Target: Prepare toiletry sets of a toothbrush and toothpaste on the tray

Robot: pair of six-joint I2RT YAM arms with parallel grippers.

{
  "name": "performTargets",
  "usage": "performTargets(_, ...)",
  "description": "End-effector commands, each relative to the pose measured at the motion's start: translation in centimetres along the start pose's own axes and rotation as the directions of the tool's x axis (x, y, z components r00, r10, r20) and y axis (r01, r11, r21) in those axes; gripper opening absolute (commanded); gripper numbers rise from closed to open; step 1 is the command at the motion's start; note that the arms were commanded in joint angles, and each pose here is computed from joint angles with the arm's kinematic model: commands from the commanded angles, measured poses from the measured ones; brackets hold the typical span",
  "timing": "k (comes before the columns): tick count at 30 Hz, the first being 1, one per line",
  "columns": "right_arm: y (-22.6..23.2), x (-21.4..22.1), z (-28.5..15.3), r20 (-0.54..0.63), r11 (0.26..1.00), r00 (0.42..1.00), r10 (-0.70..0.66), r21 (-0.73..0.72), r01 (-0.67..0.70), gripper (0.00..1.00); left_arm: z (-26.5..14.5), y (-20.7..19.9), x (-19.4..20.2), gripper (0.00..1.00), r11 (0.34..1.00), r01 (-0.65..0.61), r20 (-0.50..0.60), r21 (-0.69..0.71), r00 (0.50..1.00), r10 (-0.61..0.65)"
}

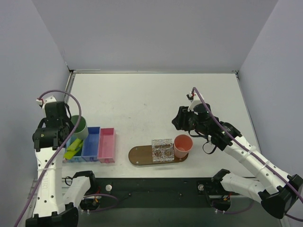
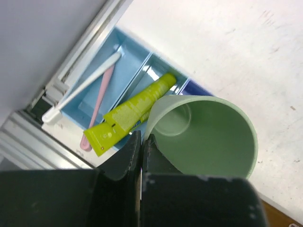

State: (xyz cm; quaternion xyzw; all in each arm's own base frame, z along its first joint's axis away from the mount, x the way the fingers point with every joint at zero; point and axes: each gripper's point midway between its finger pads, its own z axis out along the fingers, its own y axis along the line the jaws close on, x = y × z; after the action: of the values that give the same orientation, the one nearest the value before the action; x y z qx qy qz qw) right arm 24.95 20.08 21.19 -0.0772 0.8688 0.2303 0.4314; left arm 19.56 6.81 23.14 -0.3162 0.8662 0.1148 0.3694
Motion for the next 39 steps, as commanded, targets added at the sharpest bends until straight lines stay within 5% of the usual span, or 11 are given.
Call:
performTargets(1,-0.1,-1.9,-1.2,0.067,1.0,0.998,0.0,0.008,-0.001,0.4,-2.3,-3.0,-5.9,0.0,0.977,-0.153,0.205,0.145,0.971,0.121)
performTargets(6,0.5,-2.6,-1.7,0.057,1.0,0.998,-0.005,-0.003,0.005,0.49,-1.7,-8.1,-6.2,0.0,0.903,-0.296,0.241,0.313,0.944,0.226)
performTargets(9,1.1,-3.1,-2.0,0.044,1.0,0.999,0.008,-0.012,-0.008,0.52,-1.6,-13.0,-4.7,0.0,0.805,-0.427,0.267,0.412,0.901,0.341)
performTargets(18,4.0,-4.2,-2.1,0.052,1.0,0.998,0.019,-0.026,-0.017,0.5,-5.7,-27.1,-0.1,0.0,0.389,-0.69,0.424,0.61,0.699,0.576)
performTargets(21,5.8,-4.5,-2.1,0.065,1.0,0.998,-0.01,-0.022,0.012,0.49,-6.7,-29.1,2.0,0.0,0.302,-0.652,0.402,0.695,0.702,0.588)
performTargets(39,10.2,-5.5,2.0,0.106,1.0,0.994,0.018,-0.012,-0.016,0.37,-9.3,-29.1,7.1,0.0,0.286,-0.646,0.417,0.707,0.708,0.57)
